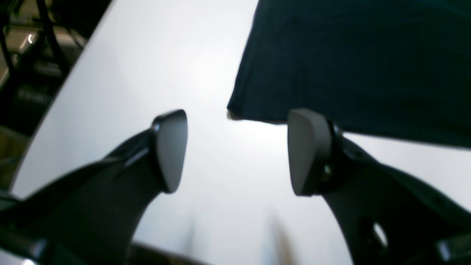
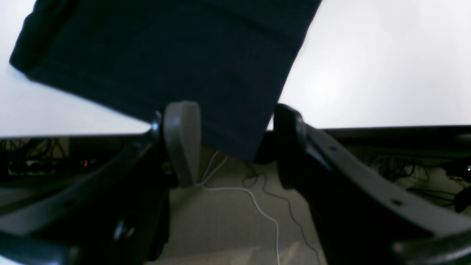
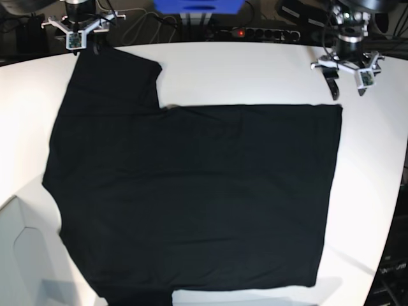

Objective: Fold the T-shirt properly
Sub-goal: 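Move both grippers down to the shoulder corners of the black T-shirt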

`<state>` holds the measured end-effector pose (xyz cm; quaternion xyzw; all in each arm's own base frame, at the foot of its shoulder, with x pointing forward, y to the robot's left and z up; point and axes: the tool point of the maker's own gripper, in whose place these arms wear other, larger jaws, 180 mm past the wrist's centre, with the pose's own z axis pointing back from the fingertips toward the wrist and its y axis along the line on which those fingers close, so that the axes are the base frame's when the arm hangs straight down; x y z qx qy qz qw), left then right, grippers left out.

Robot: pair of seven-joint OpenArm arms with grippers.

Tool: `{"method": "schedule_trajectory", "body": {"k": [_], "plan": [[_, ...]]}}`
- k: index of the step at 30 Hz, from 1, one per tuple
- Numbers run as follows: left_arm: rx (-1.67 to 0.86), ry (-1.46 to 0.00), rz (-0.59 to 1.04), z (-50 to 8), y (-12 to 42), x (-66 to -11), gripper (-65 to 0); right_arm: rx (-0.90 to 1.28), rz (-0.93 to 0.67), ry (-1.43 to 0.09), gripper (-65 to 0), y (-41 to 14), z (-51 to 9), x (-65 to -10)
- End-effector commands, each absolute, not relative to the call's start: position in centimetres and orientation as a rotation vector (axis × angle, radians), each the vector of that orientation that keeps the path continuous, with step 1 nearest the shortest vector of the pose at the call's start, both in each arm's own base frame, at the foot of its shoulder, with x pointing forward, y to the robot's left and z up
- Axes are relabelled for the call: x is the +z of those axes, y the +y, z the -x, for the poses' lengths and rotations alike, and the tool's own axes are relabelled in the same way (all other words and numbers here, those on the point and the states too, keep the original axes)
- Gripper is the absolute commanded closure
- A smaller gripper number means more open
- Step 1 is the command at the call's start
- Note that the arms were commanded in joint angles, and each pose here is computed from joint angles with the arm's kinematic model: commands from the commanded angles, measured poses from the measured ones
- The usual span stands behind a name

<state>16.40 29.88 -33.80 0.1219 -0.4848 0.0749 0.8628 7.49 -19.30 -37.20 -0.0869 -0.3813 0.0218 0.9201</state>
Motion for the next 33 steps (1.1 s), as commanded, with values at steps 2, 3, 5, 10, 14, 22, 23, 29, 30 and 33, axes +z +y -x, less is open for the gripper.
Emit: {"method": "schedule_trajectory", "body": {"k": [2, 3, 5, 10, 14, 22, 23, 29, 30, 33], "plan": [[0.183, -1.044, -0.275, -18.1, 30.9, -33.5, -41.2, 0.062, 0.185, -0.813, -32.6, -19.5, -8.0, -36.5], [0.198, -1.043, -0.272, -18.8, 31.1, -33.9, -41.2, 0.069, 0.187, -0.812, -32.6, -19.6, -8.0, -36.5], [0.222, -1.045, -0.267, -20.0, 31.5, -34.6, -41.2, 0.08, 0.188, -0.813, -32.6, -19.7, -8.1, -36.5], [0.289, -1.024, -0.26, -21.1, 32.4, -36.8, -41.3, 0.082, 0.192, -0.813, -32.6, -19.8, -8.1, -36.4], [0.335, -0.963, -0.262, -20.8, 33.3, -39.5, -41.3, 0.08, 0.2, -0.81, -32.6, -20.1, -8.0, -36.5], [0.329, -0.895, -0.22, -21.2, 32.2, -42.7, -41.2, 0.076, 0.219, -0.81, -32.6, -20.7, -8.0, -36.3], [0.323, -0.893, -0.214, -21.3, 31.8, -42.9, -41.2, 0.074, 0.223, -0.81, -32.6, -20.9, -8.0, -36.3], [0.327, -0.884, -0.208, -20.9, 31.5, -43.2, -38.9, 0.075, 0.228, -0.811, -32.4, -21.0, -8.0, -36.3], [0.327, -0.884, -0.208, -20.9, 31.5, -43.2, -35.9, 0.075, 0.228, -0.811, -32.3, -21.0, -8.0, -36.3], [0.327, -0.884, -0.209, -20.9, 31.5, -43.2, -23.8, 0.076, 0.228, -0.809, -32.3, -21.1, -7.9, -36.3]]}}
